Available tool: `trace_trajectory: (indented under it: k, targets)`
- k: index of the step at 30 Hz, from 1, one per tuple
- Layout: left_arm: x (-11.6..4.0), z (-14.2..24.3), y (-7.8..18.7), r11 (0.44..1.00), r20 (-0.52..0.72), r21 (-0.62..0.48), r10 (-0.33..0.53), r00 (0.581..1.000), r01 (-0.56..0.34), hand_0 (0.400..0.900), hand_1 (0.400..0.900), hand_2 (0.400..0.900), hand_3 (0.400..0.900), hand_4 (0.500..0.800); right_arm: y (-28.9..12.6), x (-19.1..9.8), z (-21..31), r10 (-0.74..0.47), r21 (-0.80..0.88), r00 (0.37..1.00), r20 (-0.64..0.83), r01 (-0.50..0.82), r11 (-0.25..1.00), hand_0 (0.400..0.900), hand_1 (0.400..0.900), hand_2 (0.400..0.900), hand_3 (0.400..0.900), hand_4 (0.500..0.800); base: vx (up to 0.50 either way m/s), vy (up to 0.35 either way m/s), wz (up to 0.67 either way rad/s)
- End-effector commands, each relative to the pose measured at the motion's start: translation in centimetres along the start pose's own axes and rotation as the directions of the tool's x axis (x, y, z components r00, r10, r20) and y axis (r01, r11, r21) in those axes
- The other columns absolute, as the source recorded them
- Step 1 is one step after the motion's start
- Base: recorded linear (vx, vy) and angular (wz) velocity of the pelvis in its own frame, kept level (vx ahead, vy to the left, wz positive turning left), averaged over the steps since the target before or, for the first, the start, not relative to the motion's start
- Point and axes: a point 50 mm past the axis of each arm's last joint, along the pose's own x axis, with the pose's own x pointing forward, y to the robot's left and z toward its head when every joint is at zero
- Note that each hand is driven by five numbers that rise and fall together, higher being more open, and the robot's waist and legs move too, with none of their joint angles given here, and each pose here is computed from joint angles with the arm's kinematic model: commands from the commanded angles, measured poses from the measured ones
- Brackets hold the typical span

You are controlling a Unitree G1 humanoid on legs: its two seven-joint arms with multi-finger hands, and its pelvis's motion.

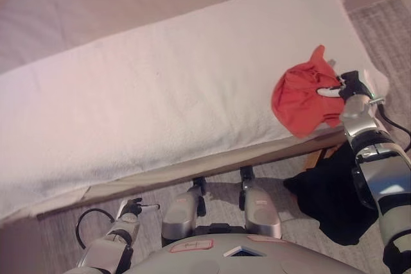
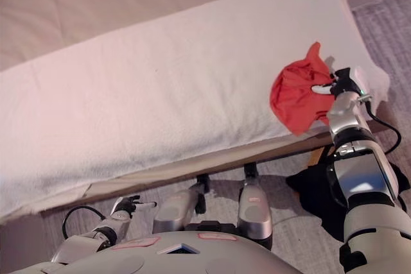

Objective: Put the clothes on the bed into the basket.

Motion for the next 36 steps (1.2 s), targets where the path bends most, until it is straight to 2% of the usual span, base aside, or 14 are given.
trace_trajectory:
  k: [1,12,14,18,22,29,30,31,32,36]
  targets:
    - [0.0,-3.6,2.6,0.995,-0.137,0.085,0.07,0.988,-0.059,0.9,0.9,0.9,0.9,0.8,-3.6,0.3,-0.1,-0.114,0.006,0.992,0.047,0.114,0.994,0.4,0.4,0.4,0.4,0.5,0.068,0.011,-0.32]
    - [0.1,-3.1,2.7,0.991,-0.113,0.128,0.052,0.992,-0.037,0.9,0.9,0.9,0.9,0.8,-7.7,-0.6,-8.1,-0.199,-0.041,0.96,-0.196,0.195,0.98,0.4,0.4,0.4,0.4,0.5,0.034,0.02,-0.26]
    - [0.1,-3.0,2.5,0.99,-0.111,0.142,0.042,0.993,-0.026,0.9,0.9,0.9,0.9,0.8,-9.1,-1.2,-10.5,-0.224,-0.061,0.933,-0.281,0.216,0.975,0.4,0.4,0.4,0.4,0.5,-0.003,0.025,-0.09]
    - [0.1,-2.7,2.4,0.987,-0.102,0.162,0.036,0.994,-0.019,0.9,0.9,0.9,0.9,0.8,-10.7,-2.2,-13.0,-0.255,-0.098,0.899,-0.357,0.235,0.967,0.4,0.4,0.4,0.4,0.5,0.0,0.0,0.0]
    - [0.1,-2.9,2.5,0.985,-0.11,0.171,0.035,0.993,-0.016,0.9,0.9,0.9,0.9,0.8,-12.3,-3.0,-14.4,-0.288,-0.121,0.87,-0.4,0.261,0.958,0.4,0.4,0.4,0.4,0.5,-0.003,-0.002,-0.03]
    - [0.0,-3.4,3.4,0.985,-0.155,0.168,0.066,0.986,-0.04,0.9,0.9,0.9,0.9,0.8,-12.3,-3.5,-15.6,-0.286,-0.125,0.859,-0.424,0.258,0.958,0.402,0.402,0.402,0.402,0.501,0.013,-0.043,-0.02]
    - [0.1,-3.3,3.3,0.985,-0.155,0.171,0.065,0.986,-0.038,0.9,0.9,0.9,0.9,0.8,-12.3,-3.6,-15.7,-0.284,-0.125,0.858,-0.428,0.256,0.959,0.533,0.533,0.533,0.533,0.58,0.016,-0.038,0.02]
    - [0.0,-3.4,3.3,0.984,-0.155,0.172,0.065,0.986,-0.038,0.9,0.9,0.9,0.9,0.8,-12.4,-3.8,-16.0,-0.281,-0.131,0.853,-0.439,0.249,0.96,0.637,0.637,0.637,0.637,0.642,0.018,-0.041,0.05]
    - [0.0,-3.3,3.3,0.984,-0.157,0.173,0.063,0.986,-0.035,0.9,0.9,0.9,0.9,0.8,-12.5,-3.9,-16.3,-0.291,-0.135,0.843,-0.453,0.257,0.957,0.9,0.9,0.9,0.9,0.8,0.016,-0.044,0.11]
    - [0.0,-3.3,3.0,0.983,-0.152,0.179,0.057,0.987,-0.029,0.9,0.9,0.9,0.9,0.8,-12.4,-4.4,-17.3,-0.284,-0.116,0.824,-0.49,0.261,0.958,0.9,0.9,0.9,0.9,0.8,0.02,-0.041,0.14]
